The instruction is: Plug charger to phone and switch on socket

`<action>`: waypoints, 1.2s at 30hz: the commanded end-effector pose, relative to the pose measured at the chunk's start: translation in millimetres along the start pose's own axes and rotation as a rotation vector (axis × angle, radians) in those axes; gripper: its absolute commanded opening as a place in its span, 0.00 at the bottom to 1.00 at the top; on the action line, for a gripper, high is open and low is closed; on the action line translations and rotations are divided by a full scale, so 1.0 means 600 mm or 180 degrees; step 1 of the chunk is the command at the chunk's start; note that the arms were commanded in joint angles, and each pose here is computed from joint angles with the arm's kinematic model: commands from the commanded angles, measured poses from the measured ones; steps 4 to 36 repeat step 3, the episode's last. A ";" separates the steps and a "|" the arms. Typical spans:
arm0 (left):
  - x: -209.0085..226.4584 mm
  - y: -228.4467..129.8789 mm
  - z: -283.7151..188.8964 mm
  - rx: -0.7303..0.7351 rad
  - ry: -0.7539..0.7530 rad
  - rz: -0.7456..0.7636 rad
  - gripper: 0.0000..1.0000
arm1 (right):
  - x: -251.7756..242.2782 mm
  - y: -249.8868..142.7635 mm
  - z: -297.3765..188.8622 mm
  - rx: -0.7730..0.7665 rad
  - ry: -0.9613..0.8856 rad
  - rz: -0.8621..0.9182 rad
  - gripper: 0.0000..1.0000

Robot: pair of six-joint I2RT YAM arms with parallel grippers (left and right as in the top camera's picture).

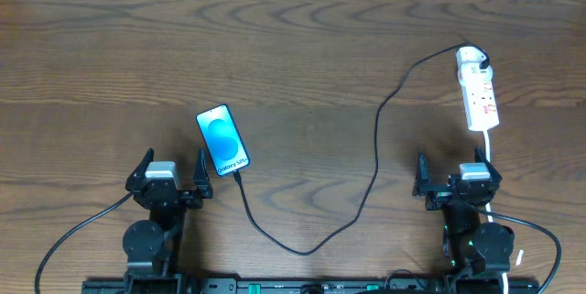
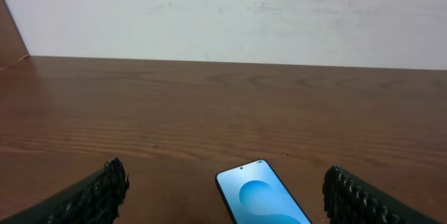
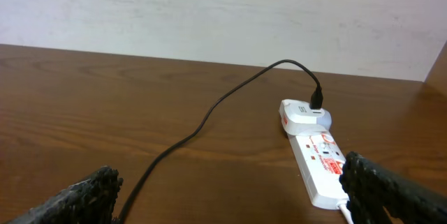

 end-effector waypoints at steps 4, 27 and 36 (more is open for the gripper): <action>0.000 -0.023 0.001 0.0150 -0.0023 0.0016 0.91 | 0.001 -0.001 0.000 -0.0007 -0.0010 0.0034 0.99; 0.000 -0.023 0.001 0.0150 -0.0023 0.0016 0.91 | 0.001 -0.001 0.000 -0.0007 -0.0010 0.0034 0.99; 0.000 -0.023 0.001 0.0150 -0.0023 0.0016 0.91 | 0.001 -0.001 0.000 -0.0007 -0.0010 0.0034 0.99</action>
Point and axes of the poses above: each gripper's point midway between its finger pads, its own z axis out along the fingers, its own x axis along the line the jaws close on, y = z × x, the point moved 2 cm from there along -z, back along the fingers, and after that the axes turned 3 degrees about -z, right-handed, at the moved point
